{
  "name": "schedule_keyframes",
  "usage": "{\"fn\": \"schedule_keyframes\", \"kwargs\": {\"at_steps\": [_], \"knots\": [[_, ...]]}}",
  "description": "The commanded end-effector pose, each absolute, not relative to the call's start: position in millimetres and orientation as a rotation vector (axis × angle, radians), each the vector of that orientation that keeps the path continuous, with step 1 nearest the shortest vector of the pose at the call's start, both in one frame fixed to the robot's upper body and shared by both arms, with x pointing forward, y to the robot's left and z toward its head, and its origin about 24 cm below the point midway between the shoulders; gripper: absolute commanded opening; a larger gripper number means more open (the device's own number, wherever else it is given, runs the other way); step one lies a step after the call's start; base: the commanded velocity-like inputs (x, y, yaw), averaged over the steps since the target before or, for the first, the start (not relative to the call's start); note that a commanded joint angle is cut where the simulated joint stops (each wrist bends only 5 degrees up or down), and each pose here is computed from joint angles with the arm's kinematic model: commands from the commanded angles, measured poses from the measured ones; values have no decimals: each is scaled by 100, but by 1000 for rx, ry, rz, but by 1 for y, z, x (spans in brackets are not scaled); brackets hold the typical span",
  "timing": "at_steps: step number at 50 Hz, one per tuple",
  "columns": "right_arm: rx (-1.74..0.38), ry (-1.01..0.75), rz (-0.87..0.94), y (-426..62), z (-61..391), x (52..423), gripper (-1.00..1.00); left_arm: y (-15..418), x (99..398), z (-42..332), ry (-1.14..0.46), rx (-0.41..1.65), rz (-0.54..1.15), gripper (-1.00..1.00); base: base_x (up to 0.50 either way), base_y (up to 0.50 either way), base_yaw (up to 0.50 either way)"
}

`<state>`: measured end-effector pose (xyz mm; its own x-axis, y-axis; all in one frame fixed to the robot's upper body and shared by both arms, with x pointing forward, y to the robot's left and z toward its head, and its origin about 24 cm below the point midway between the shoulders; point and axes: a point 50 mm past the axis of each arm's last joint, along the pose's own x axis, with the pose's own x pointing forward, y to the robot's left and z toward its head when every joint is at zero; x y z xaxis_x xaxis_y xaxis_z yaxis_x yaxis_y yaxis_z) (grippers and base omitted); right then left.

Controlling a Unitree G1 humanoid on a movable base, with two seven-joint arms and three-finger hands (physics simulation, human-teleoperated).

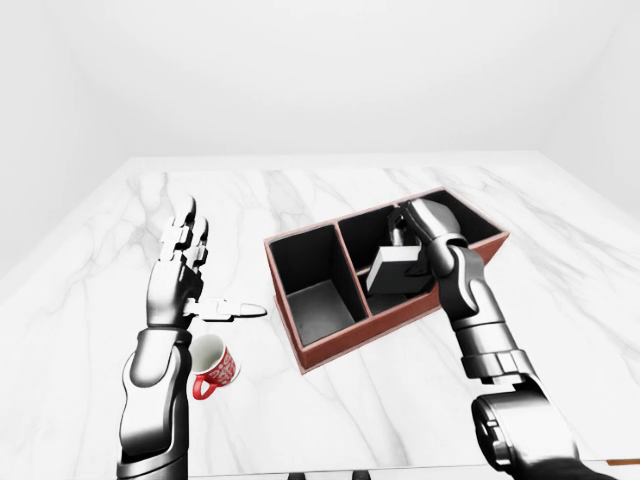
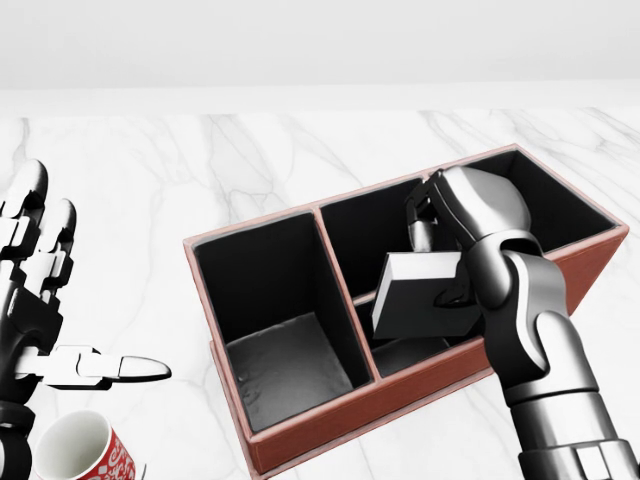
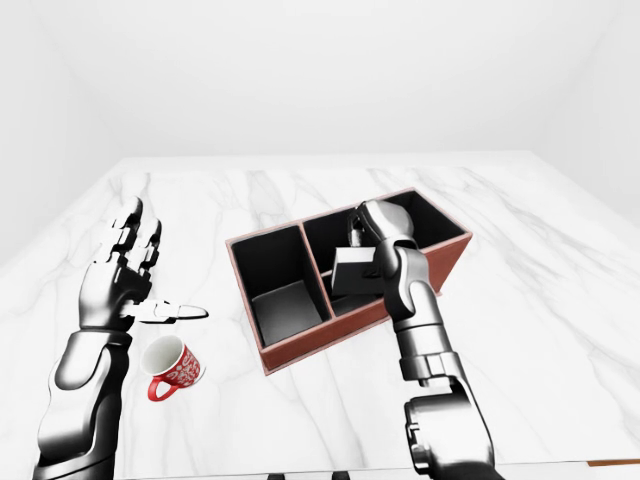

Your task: Pick up the book and place it in the back compartment of the caddy.

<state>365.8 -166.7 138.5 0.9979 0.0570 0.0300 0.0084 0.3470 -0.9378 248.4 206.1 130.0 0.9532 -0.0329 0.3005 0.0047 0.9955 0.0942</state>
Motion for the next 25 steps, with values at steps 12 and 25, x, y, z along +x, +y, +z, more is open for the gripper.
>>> {"fn": "schedule_keyframes", "kwargs": {"at_steps": [12, 25], "knots": [[-1244, -99, 15, -165, 141, 371, -100, 207, 250, 131, -308, 92, -17, 98, 0, 0, 0], [-1257, -106, 22, -167, 132, 373, -100, 207, 249, 131, -311, 93, -15, 98, 0, 0, 0]]}}
